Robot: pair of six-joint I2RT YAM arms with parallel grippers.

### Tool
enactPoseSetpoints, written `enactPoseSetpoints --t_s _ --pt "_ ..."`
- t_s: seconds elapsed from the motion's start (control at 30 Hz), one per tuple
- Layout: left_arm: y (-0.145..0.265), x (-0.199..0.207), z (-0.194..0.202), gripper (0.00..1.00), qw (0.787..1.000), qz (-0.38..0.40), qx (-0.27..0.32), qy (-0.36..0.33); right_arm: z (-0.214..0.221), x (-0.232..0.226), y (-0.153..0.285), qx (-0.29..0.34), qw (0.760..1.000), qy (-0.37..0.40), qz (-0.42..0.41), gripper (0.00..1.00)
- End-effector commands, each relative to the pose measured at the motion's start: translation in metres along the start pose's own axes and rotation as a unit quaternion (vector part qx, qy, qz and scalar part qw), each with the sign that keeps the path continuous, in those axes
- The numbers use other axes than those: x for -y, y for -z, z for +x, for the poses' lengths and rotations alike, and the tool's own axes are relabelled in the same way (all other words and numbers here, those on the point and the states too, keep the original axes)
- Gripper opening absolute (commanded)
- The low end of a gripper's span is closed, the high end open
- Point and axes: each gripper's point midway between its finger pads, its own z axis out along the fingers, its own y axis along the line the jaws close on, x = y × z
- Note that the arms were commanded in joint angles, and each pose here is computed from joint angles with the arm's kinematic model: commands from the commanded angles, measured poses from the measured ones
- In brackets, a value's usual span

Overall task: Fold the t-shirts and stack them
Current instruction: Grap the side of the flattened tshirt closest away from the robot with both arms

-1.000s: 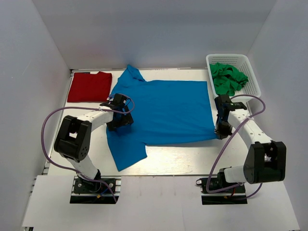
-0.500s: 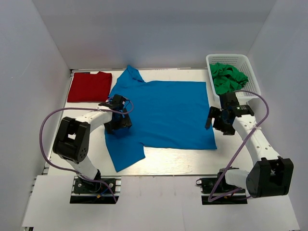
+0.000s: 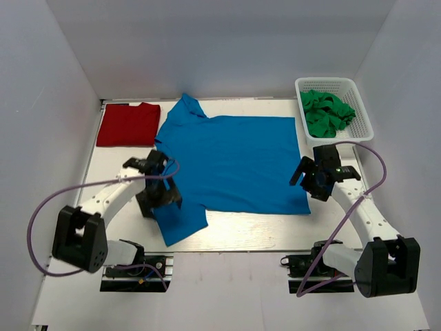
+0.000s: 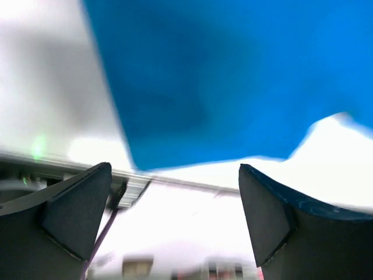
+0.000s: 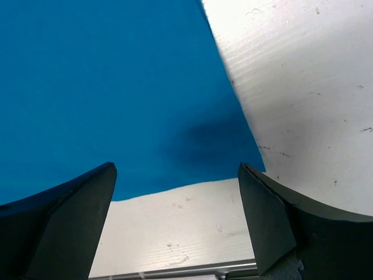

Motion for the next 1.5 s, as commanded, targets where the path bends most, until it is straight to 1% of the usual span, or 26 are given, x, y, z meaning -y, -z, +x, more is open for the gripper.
enactPoseSetpoints --t_s 0.0,0.07,0.2,0.23,0.27,0.3,0.4,0.43,0.53,0.57,0.63,0.67,0.7,0.73,0.77,0.83,0.87,0.9,1.0,1.13,1.27,1.3,1.33,1.37,1.4,1.47 --pt "-0.002 -0.023 0.069 1.0 0.992 0.002 -0.117 0.036 -0.009 0.001 -0.006 0.022 0.999 -0.036 0.005 0.9" --pt "-0.009 -0.024 0.074 0.95 0.992 0.004 -0.121 0.037 -0.007 0.001 -0.009 0.021 0.999 -0.035 0.003 0.9" --pt "-0.021 -0.02 0.072 0.91 0.993 0.004 -0.115 0.027 -0.004 0.005 -0.014 0.018 0.999 -0.034 0.008 0.9" --pt "-0.024 -0.02 0.074 0.88 0.993 0.005 -0.114 0.021 -0.004 0.007 -0.015 0.017 0.999 -0.033 0.012 0.9" --pt "-0.03 -0.024 0.082 0.88 0.992 0.003 -0.126 0.023 -0.005 0.006 -0.015 0.017 0.999 -0.033 0.012 0.9" --pt "-0.04 -0.023 0.086 0.85 0.991 0.009 -0.131 0.029 -0.005 0.008 -0.016 0.017 0.999 -0.033 0.015 0.9" --pt "-0.053 -0.022 0.087 0.8 0.991 0.012 -0.129 0.028 -0.009 0.007 -0.015 0.02 0.999 -0.033 0.014 0.9" --pt "-0.058 -0.016 0.083 0.76 0.992 0.02 -0.122 0.022 -0.01 0.007 -0.015 0.021 0.999 -0.035 0.014 0.9" --pt "-0.067 -0.019 0.088 0.68 0.991 0.01 -0.13 0.023 -0.012 0.009 -0.013 0.022 0.999 -0.037 0.018 0.9" --pt "-0.069 -0.024 0.092 0.58 0.99 0.003 -0.136 0.025 -0.012 0.01 -0.012 0.022 0.999 -0.039 0.02 0.9" --pt "-0.073 -0.028 0.097 0.49 0.989 -0.005 -0.143 0.021 -0.01 0.013 -0.013 0.021 0.998 -0.046 0.025 0.9" --pt "-0.073 -0.028 0.097 0.35 0.989 -0.006 -0.143 0.026 -0.009 0.014 -0.014 0.02 0.998 -0.049 0.028 0.9" --pt "-0.074 -0.026 0.095 0.27 0.99 -0.001 -0.139 0.025 -0.008 0.014 -0.013 0.02 0.998 -0.052 0.027 0.9" --pt "-0.074 -0.026 0.095 0.16 0.99 -0.001 -0.139 0.025 -0.003 0.017 -0.016 0.012 0.998 -0.055 0.03 0.9" --pt "-0.072 -0.025 0.092 0.0 0.99 -0.006 -0.134 0.03 0.0 0.019 -0.016 0.01 0.998 -0.059 0.031 0.9" --pt "-0.067 -0.021 0.081 0.0 0.993 -0.012 -0.117 0.028 0.013 0.026 -0.019 -0.009 0.997 -0.064 0.044 0.9" --pt "-0.064 -0.023 0.081 0.0 0.992 -0.021 -0.118 0.028 0.013 0.027 -0.02 -0.007 0.996 -0.072 0.044 0.87" --pt "-0.061 -0.021 0.077 0.0 0.993 -0.02 -0.109 0.027 0.021 0.026 -0.023 -0.02 0.996 -0.078 0.04 0.85" --pt "-0.048 -0.014 0.068 0.0 0.995 -0.012 -0.096 0.02 0.028 0.031 -0.028 -0.026 0.995 -0.09 0.046 0.82" --pt "-0.039 -0.012 0.066 0.0 0.995 -0.009 -0.093 0.019 0.048 0.053 -0.035 -0.043 0.99 -0.102 0.091 0.81" --pt "-0.036 -0.008 0.069 0.0 0.995 0.006 -0.102 0.009 0.05 0.054 -0.044 -0.039 0.989 -0.11 0.086 0.77" --pt "-0.036 -0.008 0.069 0.0 0.995 0.006 -0.102 0.009 0.05 0.053 -0.046 -0.042 0.989 -0.112 0.087 0.72" --pt "-0.035 -0.007 0.071 0.0 0.994 0.009 -0.105 0.01 0.05 0.051 -0.047 -0.042 0.99 -0.111 0.082 0.7" --pt "-0.033 -0.003 0.071 0.0 0.994 0.02 -0.11 0.004 0.051 0.051 -0.048 -0.047 0.989 -0.113 0.084 0.64" --pt "-0.033 -0.003 0.071 0.0 0.994 0.02 -0.11 0.004 0.054 0.052 -0.048 -0.05 0.989 -0.111 0.083 0.6" --pt "-0.025 0.008 0.064 0.0 0.994 0.045 -0.095 -0.009 0.058 0.056 -0.051 -0.052 0.988 -0.112 0.09 0.49"
